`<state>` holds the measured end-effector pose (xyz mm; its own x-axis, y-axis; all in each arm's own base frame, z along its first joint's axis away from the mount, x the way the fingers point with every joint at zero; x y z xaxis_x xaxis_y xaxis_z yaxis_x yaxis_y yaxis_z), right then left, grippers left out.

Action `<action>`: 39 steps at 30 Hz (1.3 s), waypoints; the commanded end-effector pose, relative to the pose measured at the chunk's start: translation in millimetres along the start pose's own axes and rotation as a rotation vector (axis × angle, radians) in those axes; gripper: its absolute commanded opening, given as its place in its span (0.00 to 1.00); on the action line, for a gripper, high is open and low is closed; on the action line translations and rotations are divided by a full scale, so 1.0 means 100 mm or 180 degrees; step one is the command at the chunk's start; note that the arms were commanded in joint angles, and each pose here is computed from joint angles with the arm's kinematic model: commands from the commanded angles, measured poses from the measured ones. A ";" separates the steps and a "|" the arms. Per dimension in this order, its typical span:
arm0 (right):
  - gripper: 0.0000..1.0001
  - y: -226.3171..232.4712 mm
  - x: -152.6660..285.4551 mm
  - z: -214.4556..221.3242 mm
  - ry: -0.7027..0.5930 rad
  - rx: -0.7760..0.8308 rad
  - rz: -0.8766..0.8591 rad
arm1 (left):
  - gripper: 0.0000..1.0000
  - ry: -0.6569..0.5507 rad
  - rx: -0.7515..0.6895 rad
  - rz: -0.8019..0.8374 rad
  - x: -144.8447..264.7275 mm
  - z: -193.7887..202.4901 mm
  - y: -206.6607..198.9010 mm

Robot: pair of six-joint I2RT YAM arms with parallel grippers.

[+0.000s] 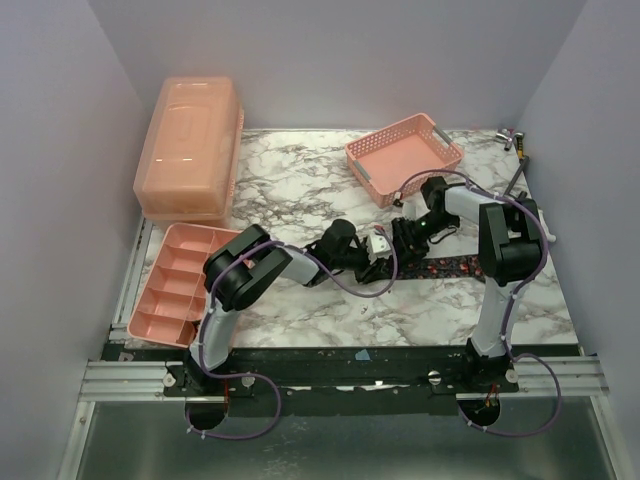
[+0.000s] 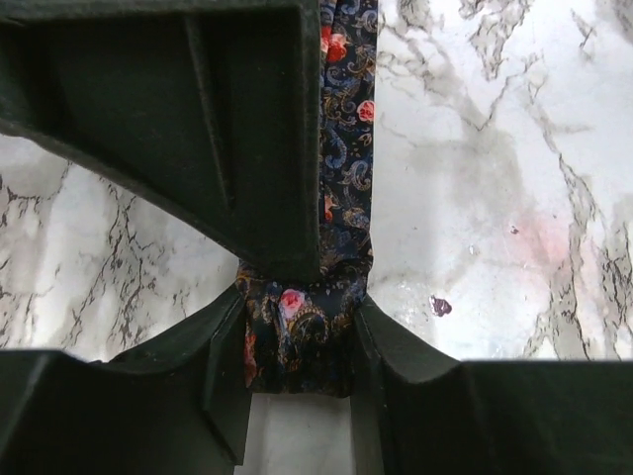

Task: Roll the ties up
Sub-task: Roll the tie at the center of the board.

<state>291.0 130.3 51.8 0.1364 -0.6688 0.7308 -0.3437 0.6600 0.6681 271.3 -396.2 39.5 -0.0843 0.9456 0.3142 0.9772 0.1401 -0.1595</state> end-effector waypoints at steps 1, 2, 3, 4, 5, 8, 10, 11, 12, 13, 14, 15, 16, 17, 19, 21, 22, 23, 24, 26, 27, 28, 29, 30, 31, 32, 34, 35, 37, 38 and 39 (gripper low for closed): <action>0.50 -0.16 0.12 0.00 0.0096 0.0192 0.0399 | 0.21 0.0816 0.0159 -0.0217 0.26 0.49 -0.03; 0.52 -0.06 0.17 -0.02 0.0053 0.0204 0.0274 | 0.23 0.0879 0.0170 -0.0230 0.27 0.51 -0.02; 0.54 0.03 0.20 -0.03 0.0032 0.0191 0.0151 | 0.24 0.0948 0.0182 -0.0226 0.27 0.53 -0.03; 0.55 0.13 0.23 -0.05 -0.0017 0.0174 -0.0008 | 0.25 0.0980 0.0177 -0.0234 0.26 0.52 -0.01; 0.57 0.21 0.24 -0.05 -0.0031 0.0150 -0.0140 | 0.26 0.1030 0.0181 -0.0242 0.25 0.51 0.00; 0.65 0.39 0.23 -0.07 -0.0022 0.0103 -0.0438 | 0.29 0.1097 0.0170 -0.0260 0.23 0.49 0.02; 0.65 0.43 0.20 -0.07 0.0001 0.0084 -0.0515 | 0.30 0.1132 0.0158 -0.0263 0.21 0.48 0.03; 0.63 0.44 0.17 -0.07 0.0013 0.0073 -0.0533 | 0.30 0.1153 0.0151 -0.0273 0.21 0.48 0.04; 0.60 0.43 0.15 -0.07 0.0023 0.0062 -0.0527 | 0.30 0.1170 0.0142 -0.0265 0.22 0.49 0.04; 0.57 0.40 0.12 -0.07 0.0049 0.0029 -0.0484 | 0.30 0.1182 0.0129 -0.0261 0.22 0.49 0.04; 0.54 0.35 0.08 -0.06 0.0081 0.0015 -0.0428 | 0.30 0.1190 0.0123 -0.0265 0.22 0.49 0.04; 0.50 0.28 0.04 -0.03 0.0140 -0.0020 -0.0344 | 0.31 0.1197 0.0121 -0.0266 0.22 0.49 0.04; 0.48 0.22 0.00 -0.02 0.0184 -0.0042 -0.0294 | 0.32 0.1209 0.0121 -0.0250 0.22 0.50 0.03; 0.46 0.16 -0.03 0.01 0.0236 -0.0057 -0.0246 | 0.33 0.1222 0.0133 -0.0246 0.22 0.50 0.04; 0.36 0.05 -0.09 0.04 0.0314 -0.0083 -0.0146 | 0.35 0.1234 0.0152 -0.0226 0.21 0.49 0.03; 0.21 -0.03 -0.12 0.06 0.0366 -0.0077 -0.0058 | 0.38 0.1227 0.0152 -0.0205 0.21 0.48 0.03; 0.09 -0.07 -0.13 0.07 0.0378 -0.0080 -0.0002 | 0.39 0.1219 0.0157 -0.0191 0.21 0.47 0.02; 0.01 -0.11 -0.13 0.08 0.0390 -0.0083 0.0059 | 0.41 0.1196 0.0159 -0.0149 0.20 0.46 0.01; 0.01 -0.15 -0.12 0.10 0.0410 -0.0097 0.0107 | 0.43 0.1172 0.0170 -0.0094 0.20 0.46 -0.02; 0.01 -0.21 -0.11 0.14 0.0429 -0.0131 0.0136 | 0.52 0.1077 0.0180 -0.0022 0.21 0.44 -0.03; 0.01 -0.24 -0.10 0.17 0.0430 -0.0162 0.0123 | 0.55 0.0977 0.0165 0.0007 0.21 0.40 -0.02; 0.01 -0.27 -0.11 0.20 0.0445 -0.0183 0.0118 | 0.60 0.0868 0.0169 0.0046 0.22 0.36 -0.02; 0.00 -0.31 -0.12 0.23 0.0472 -0.0205 0.0120 | 0.63 0.0732 0.0133 0.0069 0.23 0.30 -0.01; 0.01 -0.35 -0.13 0.27 0.0505 -0.0208 0.0122 | 0.67 0.0620 0.0109 0.0091 0.25 0.25 -0.01; 0.01 -0.38 -0.14 0.30 0.0527 -0.0233 0.0117 | 0.71 0.0514 0.0044 0.0117 0.26 0.21 -0.01; 0.00 -0.41 -0.16 0.32 0.0535 -0.0251 0.0116 | 0.73 0.0436 -0.0035 0.0129 0.26 0.16 -0.01; 0.01 -0.46 -0.17 0.33 0.0558 -0.0293 0.0120 | 0.74 0.0296 -0.0223 0.0143 0.26 0.08 0.00; 0.01 -0.48 -0.18 0.33 0.0553 -0.0306 0.0119 | 0.75 0.0252 -0.0296 0.0143 0.26 0.05 0.00; 0.01 -0.51 -0.19 0.30 0.0549 -0.0320 0.0125 | 0.75 0.0207 -0.0392 0.0131 0.23 -0.02 0.03; 0.01 -0.51 -0.19 0.28 0.0549 -0.0334 0.0120 | 0.75 0.0205 -0.0414 0.0119 0.20 -0.05 0.05; 0.01 -0.51 -0.20 0.27 0.0547 -0.0343 0.0110 | 0.75 0.0202 -0.0434 0.0117 0.18 -0.08 0.04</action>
<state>274.4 117.3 42.2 0.2771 -0.7050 0.6528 -0.1462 0.6406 0.7539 275.2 -373.6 43.8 -0.0554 0.9182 0.3922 0.9904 0.1004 -0.0953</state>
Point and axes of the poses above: each gripper's point midway between its finger pads, its own x axis back along the fingers, its own y axis along the line the jaws close on, z = x × y, the point moved 4 cm from there along x, back along the fingers, and after that the axes turned 6 degrees about x, right-handed, at the moved point
